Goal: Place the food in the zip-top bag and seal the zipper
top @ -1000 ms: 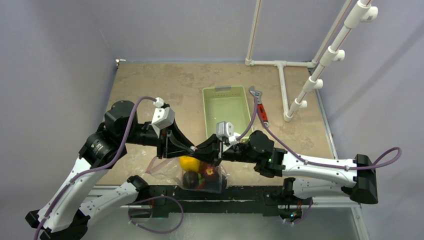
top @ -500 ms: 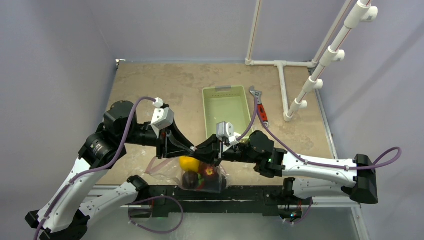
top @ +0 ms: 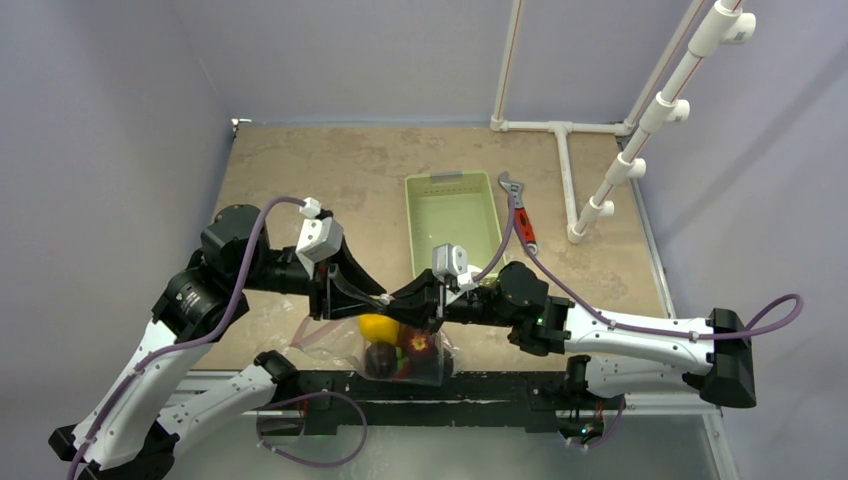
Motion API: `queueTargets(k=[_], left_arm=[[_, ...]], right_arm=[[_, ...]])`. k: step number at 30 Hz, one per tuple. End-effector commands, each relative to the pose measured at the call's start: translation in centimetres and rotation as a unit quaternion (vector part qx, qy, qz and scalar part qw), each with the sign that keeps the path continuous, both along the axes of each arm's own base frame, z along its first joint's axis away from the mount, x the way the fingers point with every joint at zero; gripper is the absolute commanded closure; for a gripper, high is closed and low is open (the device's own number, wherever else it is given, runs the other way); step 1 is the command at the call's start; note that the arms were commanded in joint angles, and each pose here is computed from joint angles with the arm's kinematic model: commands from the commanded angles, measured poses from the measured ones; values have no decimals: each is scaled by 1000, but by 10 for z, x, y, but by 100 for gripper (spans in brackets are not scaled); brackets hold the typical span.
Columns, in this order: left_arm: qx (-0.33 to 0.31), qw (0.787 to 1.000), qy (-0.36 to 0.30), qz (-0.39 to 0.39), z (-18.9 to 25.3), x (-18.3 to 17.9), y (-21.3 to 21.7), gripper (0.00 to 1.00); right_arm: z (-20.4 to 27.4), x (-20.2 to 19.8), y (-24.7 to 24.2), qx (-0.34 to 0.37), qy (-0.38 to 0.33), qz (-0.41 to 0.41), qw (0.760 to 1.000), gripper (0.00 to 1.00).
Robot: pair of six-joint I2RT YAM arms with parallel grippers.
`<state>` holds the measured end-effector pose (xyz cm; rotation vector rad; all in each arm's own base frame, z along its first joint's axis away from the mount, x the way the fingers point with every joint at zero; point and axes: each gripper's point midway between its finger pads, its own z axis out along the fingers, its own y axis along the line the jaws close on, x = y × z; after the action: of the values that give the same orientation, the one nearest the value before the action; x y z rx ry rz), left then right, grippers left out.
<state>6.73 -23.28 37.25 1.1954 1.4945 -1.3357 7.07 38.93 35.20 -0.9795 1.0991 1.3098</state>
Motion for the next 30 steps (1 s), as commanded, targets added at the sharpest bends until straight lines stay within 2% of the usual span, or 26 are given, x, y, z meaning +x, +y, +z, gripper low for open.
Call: queueTargets(k=[1, 9, 14, 30], left_arm=[[-23, 999, -23, -3, 17, -3, 1, 71], [-25, 999, -22, -9, 18, -3, 0, 81], [-25, 999, -20, -11, 16, -3, -1, 100], [22, 999, -4, 36, -13, 6, 7, 100]], right_arm=[[26, -3, -4, 44, -11, 2, 999, 100], [26, -3, -4, 43, -9, 3, 999, 100], [25, -2, -4, 43, -7, -1, 999, 100], [33, 13, -22, 60, 3, -55, 997, 100]])
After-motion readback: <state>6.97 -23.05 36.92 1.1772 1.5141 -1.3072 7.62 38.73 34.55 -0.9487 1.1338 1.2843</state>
